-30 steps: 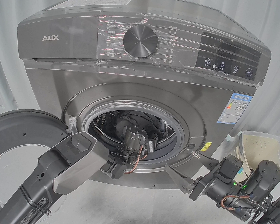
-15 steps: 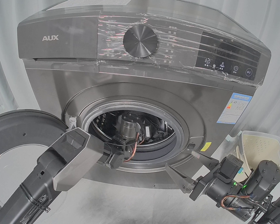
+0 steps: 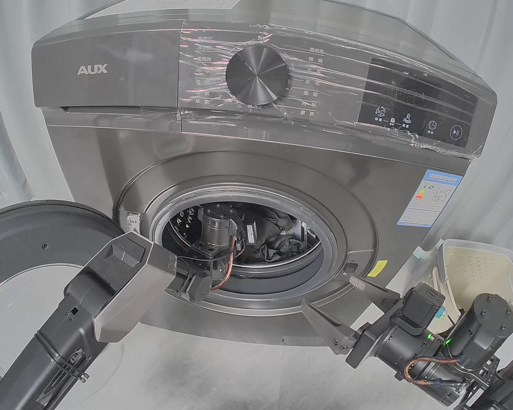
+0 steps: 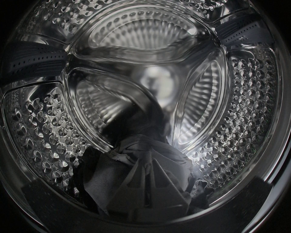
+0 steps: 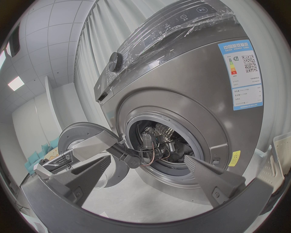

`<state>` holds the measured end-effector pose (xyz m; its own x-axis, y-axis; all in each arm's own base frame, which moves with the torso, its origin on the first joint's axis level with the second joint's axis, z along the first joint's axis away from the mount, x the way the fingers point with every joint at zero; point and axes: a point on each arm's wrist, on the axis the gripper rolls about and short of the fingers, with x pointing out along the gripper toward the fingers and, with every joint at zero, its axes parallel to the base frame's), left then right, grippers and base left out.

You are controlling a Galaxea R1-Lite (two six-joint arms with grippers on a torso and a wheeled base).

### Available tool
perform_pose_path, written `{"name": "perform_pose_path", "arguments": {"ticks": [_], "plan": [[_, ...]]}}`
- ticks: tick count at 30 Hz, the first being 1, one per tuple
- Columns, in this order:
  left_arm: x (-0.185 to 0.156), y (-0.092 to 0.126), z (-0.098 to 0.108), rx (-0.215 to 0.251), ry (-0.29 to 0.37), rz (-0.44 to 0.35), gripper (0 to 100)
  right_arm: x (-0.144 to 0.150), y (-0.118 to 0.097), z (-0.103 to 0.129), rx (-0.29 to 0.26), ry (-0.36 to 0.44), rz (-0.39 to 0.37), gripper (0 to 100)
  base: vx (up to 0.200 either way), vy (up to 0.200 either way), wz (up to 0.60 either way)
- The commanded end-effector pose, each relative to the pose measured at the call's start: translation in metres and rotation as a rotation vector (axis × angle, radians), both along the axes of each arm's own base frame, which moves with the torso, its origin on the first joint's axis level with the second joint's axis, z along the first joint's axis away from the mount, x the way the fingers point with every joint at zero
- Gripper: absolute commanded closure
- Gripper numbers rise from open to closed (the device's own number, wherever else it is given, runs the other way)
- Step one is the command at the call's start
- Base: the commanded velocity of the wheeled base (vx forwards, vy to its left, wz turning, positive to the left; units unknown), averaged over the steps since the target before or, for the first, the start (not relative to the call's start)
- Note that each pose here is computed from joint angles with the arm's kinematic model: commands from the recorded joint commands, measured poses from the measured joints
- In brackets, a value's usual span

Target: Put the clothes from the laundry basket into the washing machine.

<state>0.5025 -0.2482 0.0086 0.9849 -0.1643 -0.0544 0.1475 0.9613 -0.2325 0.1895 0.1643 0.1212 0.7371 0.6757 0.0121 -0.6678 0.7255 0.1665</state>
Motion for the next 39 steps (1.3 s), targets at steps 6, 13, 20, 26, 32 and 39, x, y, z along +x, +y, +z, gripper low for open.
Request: {"name": "perform_pose_path", "arguments": {"ticks": [6, 13, 20, 26, 32, 39], "plan": [[-0.008, -0.016, 0.009, -0.019, -0.022, -0.03, 0, 0.001, 0.0, 0.001, 0.006, -0.005, 0.001, 0, 0.0, 0.0, 0.0], [-0.049, -0.039, 0.031, 0.014, 0.025, -0.106, 0, 0.001, -0.001, 0.002, 0.007, -0.006, -0.003, 0, 0.0, 0.0, 0.0], [-0.099, -0.045, 0.043, 0.043, 0.066, -0.172, 0, -0.002, -0.003, 0.003, 0.01, -0.01, -0.004, 0, 0.0, 0.0, 0.0], [-0.159, -0.032, 0.045, 0.067, 0.098, -0.227, 0, -0.004, -0.006, 0.004, 0.009, -0.011, -0.015, 0, 0.0, 0.0, 0.0], [-0.217, 0.0, 0.064, 0.053, 0.071, -0.261, 0, -0.009, -0.01, 0.0, -0.005, 0.008, -0.015, 0, 0.0, 0.0, 0.0], [-0.27, 0.039, 0.108, -0.01, -0.025, -0.282, 0, -0.021, -0.025, 0.009, 0.012, -0.014, -0.042, 0, 0.0, 0.0, 0.0]]}}
